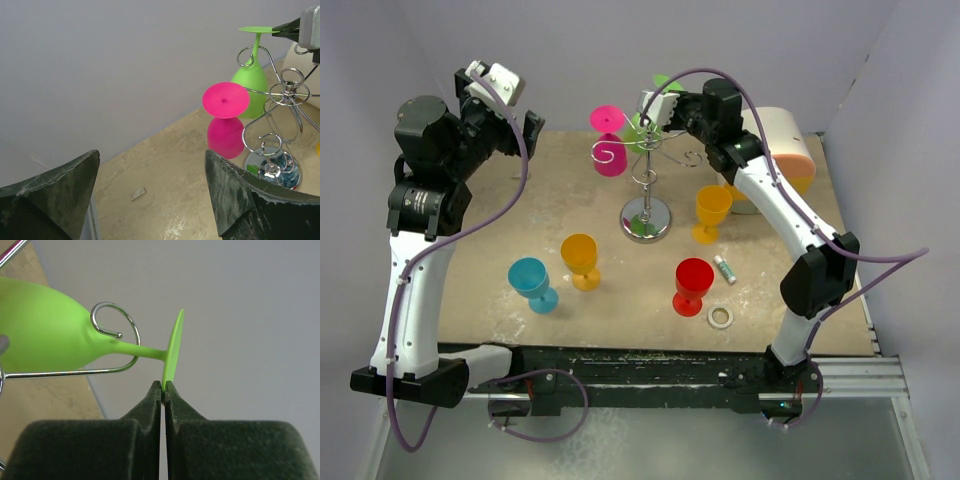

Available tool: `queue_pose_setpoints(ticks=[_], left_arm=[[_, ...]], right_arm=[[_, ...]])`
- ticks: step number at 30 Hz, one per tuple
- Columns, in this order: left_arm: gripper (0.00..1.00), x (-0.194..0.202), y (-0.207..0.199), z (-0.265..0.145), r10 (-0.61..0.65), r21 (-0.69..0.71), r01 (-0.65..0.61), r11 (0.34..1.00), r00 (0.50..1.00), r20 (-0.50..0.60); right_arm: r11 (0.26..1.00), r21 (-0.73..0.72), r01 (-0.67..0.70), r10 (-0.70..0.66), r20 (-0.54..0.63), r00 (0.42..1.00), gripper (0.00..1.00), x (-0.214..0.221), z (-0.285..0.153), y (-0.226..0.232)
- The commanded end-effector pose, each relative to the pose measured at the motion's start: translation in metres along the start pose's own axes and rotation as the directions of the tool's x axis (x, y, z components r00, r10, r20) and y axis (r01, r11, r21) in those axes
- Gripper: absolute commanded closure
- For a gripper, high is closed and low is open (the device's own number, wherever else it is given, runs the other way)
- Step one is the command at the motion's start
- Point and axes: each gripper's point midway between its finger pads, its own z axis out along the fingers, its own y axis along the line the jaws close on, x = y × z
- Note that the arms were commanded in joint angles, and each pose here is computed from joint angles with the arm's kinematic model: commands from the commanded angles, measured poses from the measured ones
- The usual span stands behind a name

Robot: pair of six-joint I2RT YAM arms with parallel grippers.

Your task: Place the wine glass upside down on the wine glass rack

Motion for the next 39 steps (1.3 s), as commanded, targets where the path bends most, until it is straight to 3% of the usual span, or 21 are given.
queue_pose_setpoints(ticks=[1,21,39], left_arm=[[0.12,-0.011,0.004,-0.002,0.013,-0.01,-0.013,1.0,0.999,0.047],[0.11,-0.011,0.003,-0.007,0.034,-0.01,-0.034,0.999,0.998,0.047],[0.11,-0.011,0.002,-0.01,0.038,-0.009,-0.038,0.999,0.998,0.05]], right_arm=[[0.993,0.118,0.025,-0.026,0.006,1.0,1.0,-0.011,-0.009,-0.041],[0.994,0.089,0.065,-0.073,0.088,0.993,1.0,-0.042,0.006,-0.033],[1.0,-0.019,0.0,0.003,0.141,0.99,1.0,-0.05,-0.001,-0.01]])
